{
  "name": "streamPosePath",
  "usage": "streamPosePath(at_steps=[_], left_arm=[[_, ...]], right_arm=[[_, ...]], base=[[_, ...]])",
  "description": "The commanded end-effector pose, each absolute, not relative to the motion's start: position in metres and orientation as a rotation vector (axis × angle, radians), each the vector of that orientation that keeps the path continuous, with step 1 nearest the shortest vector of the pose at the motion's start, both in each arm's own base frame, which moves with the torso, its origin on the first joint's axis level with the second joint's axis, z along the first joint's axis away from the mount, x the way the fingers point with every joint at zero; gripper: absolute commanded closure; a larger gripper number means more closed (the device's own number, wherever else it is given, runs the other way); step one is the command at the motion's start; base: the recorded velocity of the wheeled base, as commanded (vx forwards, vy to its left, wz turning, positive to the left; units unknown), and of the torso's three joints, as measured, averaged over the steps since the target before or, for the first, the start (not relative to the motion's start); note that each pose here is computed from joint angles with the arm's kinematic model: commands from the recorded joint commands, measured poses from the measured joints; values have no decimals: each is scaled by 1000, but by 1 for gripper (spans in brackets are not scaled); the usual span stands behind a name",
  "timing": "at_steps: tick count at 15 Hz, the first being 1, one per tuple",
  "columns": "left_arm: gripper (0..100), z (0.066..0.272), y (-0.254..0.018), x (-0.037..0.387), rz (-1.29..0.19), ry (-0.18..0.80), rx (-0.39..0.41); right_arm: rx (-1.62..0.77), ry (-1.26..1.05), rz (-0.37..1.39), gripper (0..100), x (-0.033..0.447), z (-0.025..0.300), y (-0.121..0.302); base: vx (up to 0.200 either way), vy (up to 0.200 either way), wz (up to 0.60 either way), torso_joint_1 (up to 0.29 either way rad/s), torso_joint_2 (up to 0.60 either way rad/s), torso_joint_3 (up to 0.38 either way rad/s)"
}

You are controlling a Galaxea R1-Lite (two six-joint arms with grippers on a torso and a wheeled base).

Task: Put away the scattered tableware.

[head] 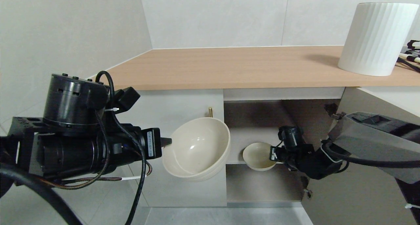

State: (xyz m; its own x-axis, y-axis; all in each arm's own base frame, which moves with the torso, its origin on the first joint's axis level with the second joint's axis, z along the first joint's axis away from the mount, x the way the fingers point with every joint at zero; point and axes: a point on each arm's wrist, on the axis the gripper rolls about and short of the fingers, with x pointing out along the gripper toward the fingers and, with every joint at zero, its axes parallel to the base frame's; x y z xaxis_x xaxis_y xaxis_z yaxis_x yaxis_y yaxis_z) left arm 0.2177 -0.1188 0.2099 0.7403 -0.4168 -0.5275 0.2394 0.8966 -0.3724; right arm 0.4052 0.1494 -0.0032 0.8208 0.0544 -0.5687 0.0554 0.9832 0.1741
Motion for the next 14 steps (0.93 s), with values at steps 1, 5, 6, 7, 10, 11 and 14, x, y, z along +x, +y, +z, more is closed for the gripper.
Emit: streamPosePath(at_steps=[1,5,6,7,10,11,14], left_arm=[[100,209,-119,218,-365,646,-290],[100,207,-121,219,-364,653,-286],[100,206,-122,219,-366,657,-284],[100,206,-123,218,-371,657,-281],[100,206,-123,218,-371,657,-281],[100,206,-123,218,-372,657,-281],[100,206,-124,218,-373,659,-280]], right_arm=[[187,617,-31,100,417,-21,144],[204,573,-89,100,433,-21,137],[215,567,-95,100,438,-23,135],[224,554,-99,100,443,-25,136],[240,520,-140,100,455,-28,133],[242,512,-142,100,457,-28,133],[245,501,-156,100,461,-29,131]], base=[[0,0,0,0,0,0],[0,0,0,0,0,0],[0,0,0,0,0,0],[0,0,0,0,0,0],[0,0,0,0,0,0],[0,0,0,0,0,0],[0,0,0,0,0,0]])
